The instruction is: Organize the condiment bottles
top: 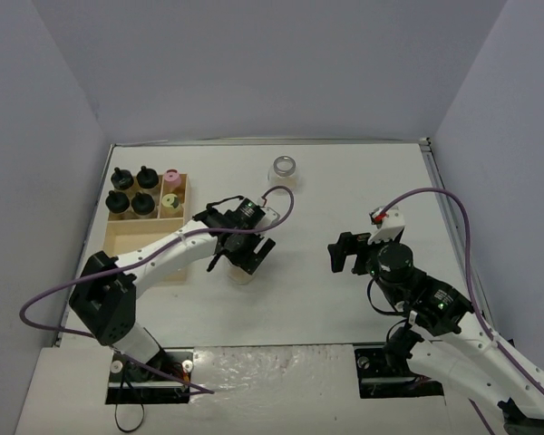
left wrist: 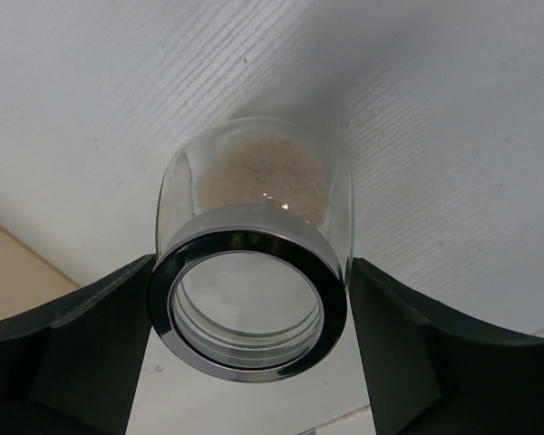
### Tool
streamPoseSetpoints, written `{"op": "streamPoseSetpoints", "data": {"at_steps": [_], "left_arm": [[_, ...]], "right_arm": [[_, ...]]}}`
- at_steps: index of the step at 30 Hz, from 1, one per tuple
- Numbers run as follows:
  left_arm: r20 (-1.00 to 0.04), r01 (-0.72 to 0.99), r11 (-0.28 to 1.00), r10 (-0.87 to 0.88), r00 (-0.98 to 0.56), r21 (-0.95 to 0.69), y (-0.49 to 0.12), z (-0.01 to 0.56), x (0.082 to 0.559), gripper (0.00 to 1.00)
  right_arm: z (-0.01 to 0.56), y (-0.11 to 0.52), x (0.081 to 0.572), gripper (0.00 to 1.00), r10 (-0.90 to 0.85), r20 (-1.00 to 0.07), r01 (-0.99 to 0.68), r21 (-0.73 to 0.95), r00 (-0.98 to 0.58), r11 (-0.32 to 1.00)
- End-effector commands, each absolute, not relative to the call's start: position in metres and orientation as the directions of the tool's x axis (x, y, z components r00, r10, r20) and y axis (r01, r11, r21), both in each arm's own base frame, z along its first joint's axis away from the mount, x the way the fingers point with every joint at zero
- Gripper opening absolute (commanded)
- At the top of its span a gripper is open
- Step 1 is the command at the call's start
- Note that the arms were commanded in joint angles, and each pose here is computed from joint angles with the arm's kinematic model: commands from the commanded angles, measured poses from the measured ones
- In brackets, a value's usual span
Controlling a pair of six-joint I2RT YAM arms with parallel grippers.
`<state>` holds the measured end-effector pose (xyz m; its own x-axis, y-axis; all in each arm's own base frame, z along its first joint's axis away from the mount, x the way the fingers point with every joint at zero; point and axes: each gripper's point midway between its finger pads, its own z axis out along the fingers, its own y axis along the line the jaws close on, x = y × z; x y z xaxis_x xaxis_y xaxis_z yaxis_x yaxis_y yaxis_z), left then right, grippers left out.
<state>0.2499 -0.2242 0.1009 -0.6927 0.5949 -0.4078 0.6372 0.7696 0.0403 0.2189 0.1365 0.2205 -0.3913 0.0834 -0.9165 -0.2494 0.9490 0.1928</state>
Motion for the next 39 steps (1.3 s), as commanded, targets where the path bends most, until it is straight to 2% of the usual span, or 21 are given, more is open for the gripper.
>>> {"op": "streamPoseSetpoints", "data": {"at_steps": [1, 8, 14, 21, 26, 30, 39], "left_arm": [[-0.592, 0.525, 0.849, 0.456, -0.665, 0.063, -0.203, 0.19, 0.262, 0.0], [-0.637, 0.268, 0.961, 0.245, -0.731, 0.062, -0.105, 0.239, 0.272, 0.0], [-0.606, 0.033, 0.996, 0.076, -0.792, 0.081, -0.016, 0.24, 0.272, 0.0], [-0.596, -0.171, 0.983, -0.098, -0.797, 0.067, 0.042, 0.23, 0.284, 0.0], [-0.607, -0.236, 0.97, -0.153, -0.78, 0.058, 0.066, 0.218, 0.294, 0.0], [-0.647, -0.207, 0.974, -0.101, -0.756, 0.09, 0.074, 0.211, 0.309, 0.0], [-0.631, -0.139, 0.98, -0.02, -0.775, 0.139, 0.087, 0.185, 0.315, 0.0]], "right_arm": [[0.235, 0.141, 0.223, 1.0, 0.129, -0.924, -0.256, 0.231, -0.359, 0.939], [0.244, 0.147, 0.222, 1.0, 0.132, -0.925, -0.285, 0.243, -0.357, 0.927], [0.255, 0.156, 0.219, 1.0, 0.138, -0.924, -0.331, 0.263, -0.357, 0.906], [0.262, 0.168, 0.216, 1.0, 0.108, -0.925, -0.396, 0.259, -0.365, 0.881], [0.259, 0.175, 0.211, 1.0, 0.09, -0.924, -0.441, 0.261, -0.373, 0.859], [0.254, 0.179, 0.205, 1.0, 0.084, -0.922, -0.473, 0.271, -0.378, 0.838], [0.253, 0.178, 0.196, 1.0, 0.091, -0.925, -0.507, 0.283, -0.37, 0.814]]}}
